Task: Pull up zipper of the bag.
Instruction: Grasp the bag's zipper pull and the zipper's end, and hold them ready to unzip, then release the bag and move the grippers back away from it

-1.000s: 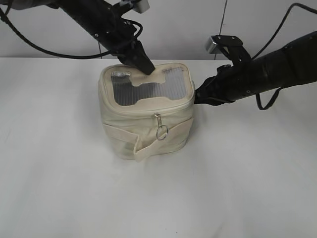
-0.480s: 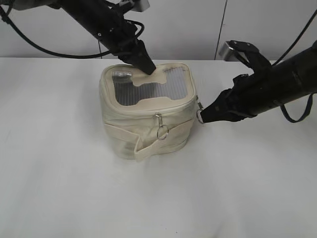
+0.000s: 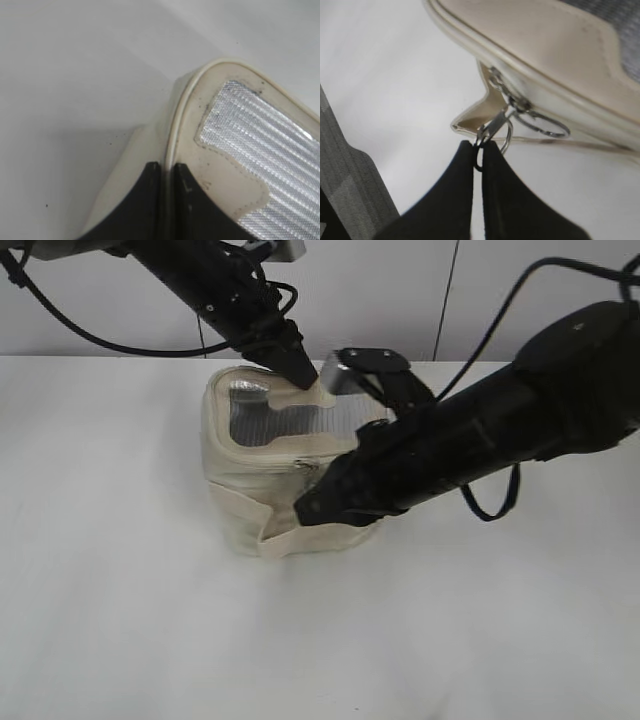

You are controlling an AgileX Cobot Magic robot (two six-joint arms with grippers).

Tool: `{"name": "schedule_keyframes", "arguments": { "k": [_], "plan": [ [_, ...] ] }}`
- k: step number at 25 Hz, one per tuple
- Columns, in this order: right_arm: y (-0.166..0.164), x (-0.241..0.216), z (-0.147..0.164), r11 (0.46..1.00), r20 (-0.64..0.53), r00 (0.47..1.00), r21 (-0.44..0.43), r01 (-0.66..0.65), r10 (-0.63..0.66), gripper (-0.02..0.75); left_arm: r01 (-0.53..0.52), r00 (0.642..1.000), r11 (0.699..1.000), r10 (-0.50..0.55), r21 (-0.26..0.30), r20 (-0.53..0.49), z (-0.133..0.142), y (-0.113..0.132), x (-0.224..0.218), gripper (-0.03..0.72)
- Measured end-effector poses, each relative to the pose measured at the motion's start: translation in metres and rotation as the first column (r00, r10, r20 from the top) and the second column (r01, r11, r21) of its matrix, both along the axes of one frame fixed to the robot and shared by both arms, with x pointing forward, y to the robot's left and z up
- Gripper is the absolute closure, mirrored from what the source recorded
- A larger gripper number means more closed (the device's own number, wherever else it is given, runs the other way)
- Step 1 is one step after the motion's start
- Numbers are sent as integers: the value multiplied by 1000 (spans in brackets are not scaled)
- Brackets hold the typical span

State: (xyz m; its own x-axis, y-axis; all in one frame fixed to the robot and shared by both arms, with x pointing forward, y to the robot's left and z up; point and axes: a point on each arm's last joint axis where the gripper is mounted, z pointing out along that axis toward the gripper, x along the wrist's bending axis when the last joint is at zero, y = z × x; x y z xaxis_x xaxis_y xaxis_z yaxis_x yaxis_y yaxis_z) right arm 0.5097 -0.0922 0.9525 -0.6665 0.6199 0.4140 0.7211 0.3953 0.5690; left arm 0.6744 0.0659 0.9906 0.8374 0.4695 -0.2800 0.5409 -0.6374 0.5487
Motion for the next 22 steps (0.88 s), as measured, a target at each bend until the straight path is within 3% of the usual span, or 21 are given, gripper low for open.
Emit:
{"name": "schedule_keyframes", "arguments": {
  "k": [6, 9, 11, 13, 18, 22],
  "plan": [
    [49, -19, 4, 998, 43, 997, 8, -65, 65, 712, 34, 999, 999, -34, 13, 22, 1, -7, -4, 638],
    [45, -23, 1, 995, -15, 995, -20, -95, 95, 568, 31, 999, 999, -32, 7, 28, 2, -7, -4, 573],
    [32, -18, -2, 995, -63, 996, -78, -68, 63, 416, 21, 999, 1000, -21, 2, 40, 5, -7, -3, 473],
    [10, -8, 2, 991, -72, 997, -134, -10, 1, 316, 5, 999, 1000, -4, -6, 47, 12, -7, -4, 391],
    [-51, 2, 40, 983, -55, 988, -123, 134, -141, 300, -75, 995, 996, 78, -45, 62, 53, 0, -13, 412],
    [-87, -20, 68, 974, -66, 975, -97, 204, -210, 300, -140, 986, 986, 147, -88, 83, 93, 10, -33, 453]
  ]
}}
